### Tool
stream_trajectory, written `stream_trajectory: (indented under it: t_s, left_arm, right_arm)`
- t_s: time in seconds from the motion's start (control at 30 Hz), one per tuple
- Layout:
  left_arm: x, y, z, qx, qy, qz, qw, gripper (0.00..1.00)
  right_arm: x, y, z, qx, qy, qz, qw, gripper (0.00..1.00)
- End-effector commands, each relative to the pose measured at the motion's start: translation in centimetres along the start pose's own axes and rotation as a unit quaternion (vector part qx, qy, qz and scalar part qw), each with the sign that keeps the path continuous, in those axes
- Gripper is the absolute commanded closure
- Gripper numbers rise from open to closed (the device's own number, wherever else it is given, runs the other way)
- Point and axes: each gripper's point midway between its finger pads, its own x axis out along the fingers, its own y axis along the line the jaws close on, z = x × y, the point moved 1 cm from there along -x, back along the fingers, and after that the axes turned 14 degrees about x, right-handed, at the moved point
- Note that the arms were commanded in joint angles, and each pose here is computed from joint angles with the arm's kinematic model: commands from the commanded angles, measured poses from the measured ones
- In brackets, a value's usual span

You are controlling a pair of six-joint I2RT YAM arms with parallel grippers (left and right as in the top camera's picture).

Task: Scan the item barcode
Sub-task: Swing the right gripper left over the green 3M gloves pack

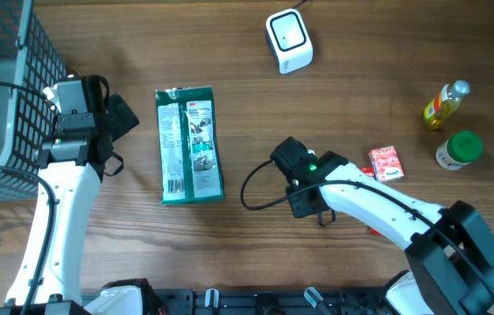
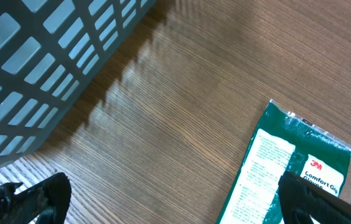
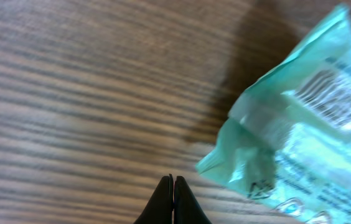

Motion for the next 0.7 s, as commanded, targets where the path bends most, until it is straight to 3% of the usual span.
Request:
stream_trajectory:
  t_s: [0.0,0.67]
  left_arm:
    - [-0.3,0.4,0.5,0.002,-0.008,0.007,1.0,0.0]
    - [-0.3,0.4,0.5,0.002,-0.008,0.007,1.0,0.0]
  right_arm:
    - [0.3,-2.0,1.1,0.027,-0.028,-0.048,0.998,0.96]
    - [1.0,-7.0,5.7,0.22,-0.071,-0.042,0.972,0.95]
